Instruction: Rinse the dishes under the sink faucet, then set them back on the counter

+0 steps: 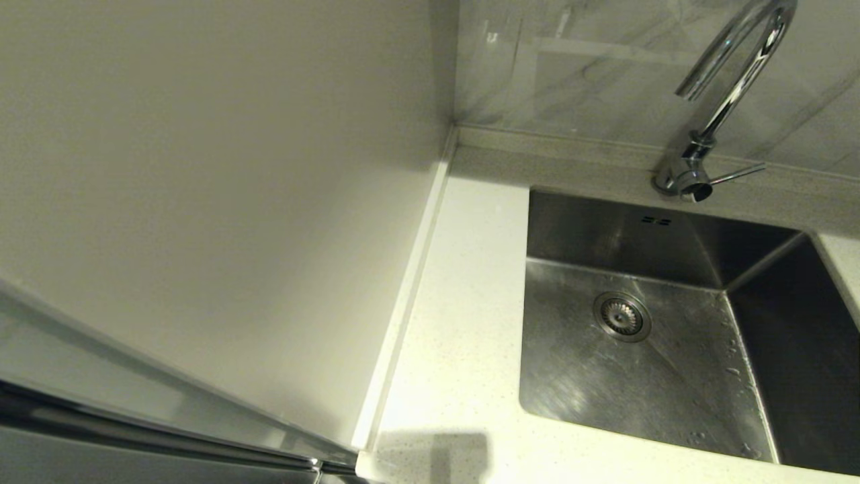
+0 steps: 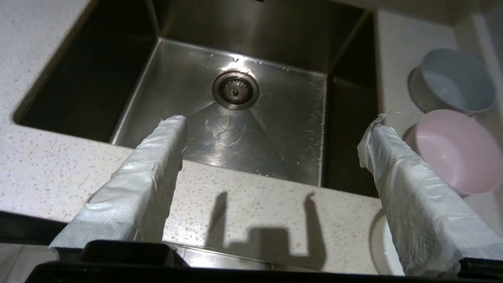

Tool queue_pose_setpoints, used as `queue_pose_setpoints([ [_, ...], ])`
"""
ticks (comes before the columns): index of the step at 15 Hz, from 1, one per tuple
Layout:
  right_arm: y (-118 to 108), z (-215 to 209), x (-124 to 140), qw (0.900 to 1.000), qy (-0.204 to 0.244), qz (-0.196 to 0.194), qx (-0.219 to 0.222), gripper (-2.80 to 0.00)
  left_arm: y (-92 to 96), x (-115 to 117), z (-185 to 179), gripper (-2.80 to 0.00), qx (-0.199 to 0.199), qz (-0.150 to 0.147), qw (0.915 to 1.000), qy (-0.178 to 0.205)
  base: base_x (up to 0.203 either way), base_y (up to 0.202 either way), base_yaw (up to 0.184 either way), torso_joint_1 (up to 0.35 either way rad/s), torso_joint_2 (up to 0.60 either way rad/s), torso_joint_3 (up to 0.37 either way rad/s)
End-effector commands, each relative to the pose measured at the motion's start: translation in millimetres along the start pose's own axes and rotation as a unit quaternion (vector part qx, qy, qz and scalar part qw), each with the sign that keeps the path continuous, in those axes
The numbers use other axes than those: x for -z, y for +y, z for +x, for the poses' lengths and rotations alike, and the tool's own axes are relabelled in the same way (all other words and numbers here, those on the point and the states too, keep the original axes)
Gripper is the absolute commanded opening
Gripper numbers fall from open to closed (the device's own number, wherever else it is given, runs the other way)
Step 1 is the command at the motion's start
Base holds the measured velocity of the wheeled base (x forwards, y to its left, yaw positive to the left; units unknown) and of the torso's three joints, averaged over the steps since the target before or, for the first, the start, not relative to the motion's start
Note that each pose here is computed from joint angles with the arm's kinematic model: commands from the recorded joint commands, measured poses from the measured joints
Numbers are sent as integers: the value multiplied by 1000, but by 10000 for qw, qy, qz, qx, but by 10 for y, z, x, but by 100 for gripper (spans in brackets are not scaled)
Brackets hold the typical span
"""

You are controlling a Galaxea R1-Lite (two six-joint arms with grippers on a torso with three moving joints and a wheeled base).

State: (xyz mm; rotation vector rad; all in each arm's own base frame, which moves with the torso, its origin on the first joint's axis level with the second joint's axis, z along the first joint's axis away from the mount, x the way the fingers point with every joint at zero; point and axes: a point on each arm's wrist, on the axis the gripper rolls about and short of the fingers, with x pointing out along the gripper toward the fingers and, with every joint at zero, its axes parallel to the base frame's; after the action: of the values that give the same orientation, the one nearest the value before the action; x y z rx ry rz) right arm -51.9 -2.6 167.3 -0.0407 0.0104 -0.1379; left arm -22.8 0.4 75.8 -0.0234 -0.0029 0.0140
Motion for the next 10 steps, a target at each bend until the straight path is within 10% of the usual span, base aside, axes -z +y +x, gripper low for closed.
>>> queue_pose_setpoints([
  [1, 20, 33, 260, 9999, 77, 8, -127, 0, 0, 0, -2, -280, 2, -6, 10000, -17, 0, 0, 0, 0, 0, 0],
  [10, 94, 218, 917, 9959, 608, -53, -668, 0, 0, 1, -3, -280, -6, -6, 10000, -21, 0, 0, 0, 0, 0, 0],
])
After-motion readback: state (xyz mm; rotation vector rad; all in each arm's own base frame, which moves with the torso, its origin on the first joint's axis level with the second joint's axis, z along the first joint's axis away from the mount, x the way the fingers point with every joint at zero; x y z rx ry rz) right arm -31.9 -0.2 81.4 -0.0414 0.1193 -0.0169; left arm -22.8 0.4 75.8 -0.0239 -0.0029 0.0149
